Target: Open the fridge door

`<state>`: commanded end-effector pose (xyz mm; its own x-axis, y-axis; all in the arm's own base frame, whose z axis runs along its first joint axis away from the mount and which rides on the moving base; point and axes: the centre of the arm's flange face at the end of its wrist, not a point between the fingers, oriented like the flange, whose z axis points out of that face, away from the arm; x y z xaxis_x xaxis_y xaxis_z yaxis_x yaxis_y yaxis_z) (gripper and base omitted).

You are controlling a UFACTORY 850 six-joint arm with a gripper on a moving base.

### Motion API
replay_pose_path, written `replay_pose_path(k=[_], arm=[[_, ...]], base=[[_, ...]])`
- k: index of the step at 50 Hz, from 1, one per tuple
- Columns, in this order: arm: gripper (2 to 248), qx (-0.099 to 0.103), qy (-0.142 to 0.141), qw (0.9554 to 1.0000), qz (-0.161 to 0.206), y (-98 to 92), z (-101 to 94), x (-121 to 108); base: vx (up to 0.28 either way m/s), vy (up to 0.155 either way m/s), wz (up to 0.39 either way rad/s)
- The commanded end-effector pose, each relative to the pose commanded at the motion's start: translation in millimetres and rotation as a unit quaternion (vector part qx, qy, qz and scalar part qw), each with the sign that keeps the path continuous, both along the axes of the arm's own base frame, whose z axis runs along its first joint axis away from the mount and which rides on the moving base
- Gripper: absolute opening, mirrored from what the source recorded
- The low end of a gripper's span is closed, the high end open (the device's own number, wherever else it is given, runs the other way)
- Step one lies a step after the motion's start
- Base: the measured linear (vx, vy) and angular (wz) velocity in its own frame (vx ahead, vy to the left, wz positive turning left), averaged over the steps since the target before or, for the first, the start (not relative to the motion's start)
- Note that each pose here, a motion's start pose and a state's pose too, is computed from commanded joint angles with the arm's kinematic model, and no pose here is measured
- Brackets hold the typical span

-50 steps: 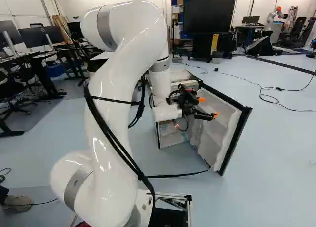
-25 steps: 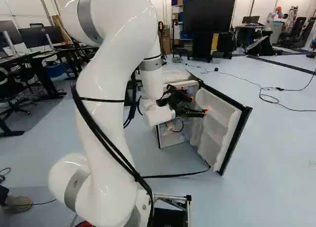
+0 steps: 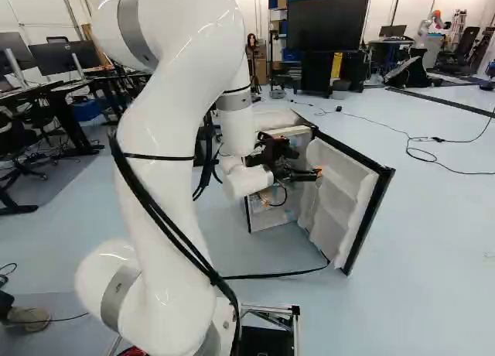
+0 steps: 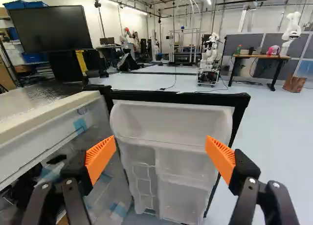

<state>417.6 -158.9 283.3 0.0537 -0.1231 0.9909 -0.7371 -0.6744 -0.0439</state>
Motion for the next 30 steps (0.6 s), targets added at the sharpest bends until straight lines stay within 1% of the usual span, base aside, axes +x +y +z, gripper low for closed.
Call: replay_pose_path(k=[16, 30], arm=[[247, 0.006, 0.002, 0.9997, 0.022, 9.6, 8.9, -4], [247, 0.015, 0.006, 0.9983, 0.055, 23.8, 21.2, -10]], base=[[0.000, 0.000, 0.000], [0.000, 0.000, 0.000]])
